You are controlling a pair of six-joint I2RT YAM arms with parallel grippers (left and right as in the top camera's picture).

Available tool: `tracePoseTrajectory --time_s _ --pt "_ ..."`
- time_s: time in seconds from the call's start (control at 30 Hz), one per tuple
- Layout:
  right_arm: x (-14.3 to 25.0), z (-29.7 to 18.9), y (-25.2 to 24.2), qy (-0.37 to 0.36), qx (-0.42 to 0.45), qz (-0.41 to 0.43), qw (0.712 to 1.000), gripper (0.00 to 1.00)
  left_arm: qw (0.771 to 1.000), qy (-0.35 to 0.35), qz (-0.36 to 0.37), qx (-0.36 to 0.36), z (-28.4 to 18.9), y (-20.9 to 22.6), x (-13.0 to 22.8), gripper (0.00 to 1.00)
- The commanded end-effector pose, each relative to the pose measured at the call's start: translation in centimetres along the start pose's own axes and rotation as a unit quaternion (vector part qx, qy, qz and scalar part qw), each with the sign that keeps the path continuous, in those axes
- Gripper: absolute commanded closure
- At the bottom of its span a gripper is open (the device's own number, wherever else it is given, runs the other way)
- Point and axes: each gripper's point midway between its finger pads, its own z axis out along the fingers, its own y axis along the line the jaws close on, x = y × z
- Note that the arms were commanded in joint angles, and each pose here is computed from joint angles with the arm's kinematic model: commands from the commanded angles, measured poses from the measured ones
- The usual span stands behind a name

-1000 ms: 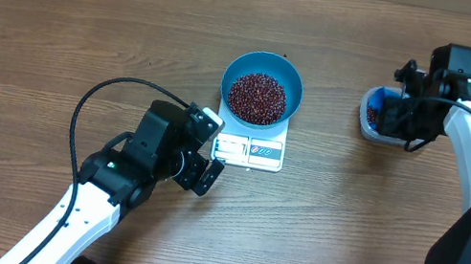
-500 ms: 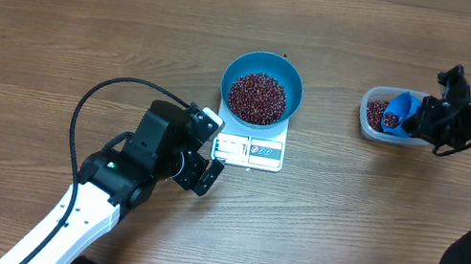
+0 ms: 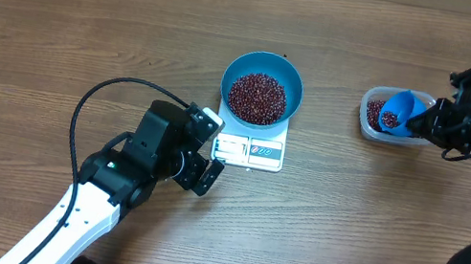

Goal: Scoop item into bowl and weigh 150g on scale

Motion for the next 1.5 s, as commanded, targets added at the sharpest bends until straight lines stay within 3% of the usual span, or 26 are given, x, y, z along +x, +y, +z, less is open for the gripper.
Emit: tracePoseTrajectory --time_s 0.0,0.5,1.03,1.47 --pt "-1.5 -4.0 2.5 -0.061 -0.004 -0.042 0.997 0.96 1.0 -0.002 -0.006 0.0 0.0 -0.1 0.0 0.0" --pt "-0.9 -5.1 8.9 -0.069 -0.115 -0.083 0.987 0.96 1.0 -0.002 -0.007 0.0 0.0 -0.1 0.0 0.0" --pt "0.6 -3.5 17.0 -0.032 -0.154 -0.155 0.975 0.96 1.0 -0.002 -0.006 0.0 0.0 -0.1 0.0 0.0" --pt "1.1 -0.4 21.8 -0.041 -0.106 -0.206 0.972 0.96 1.0 -0.002 -0.006 0.0 0.0 -0.1 0.0 0.0"
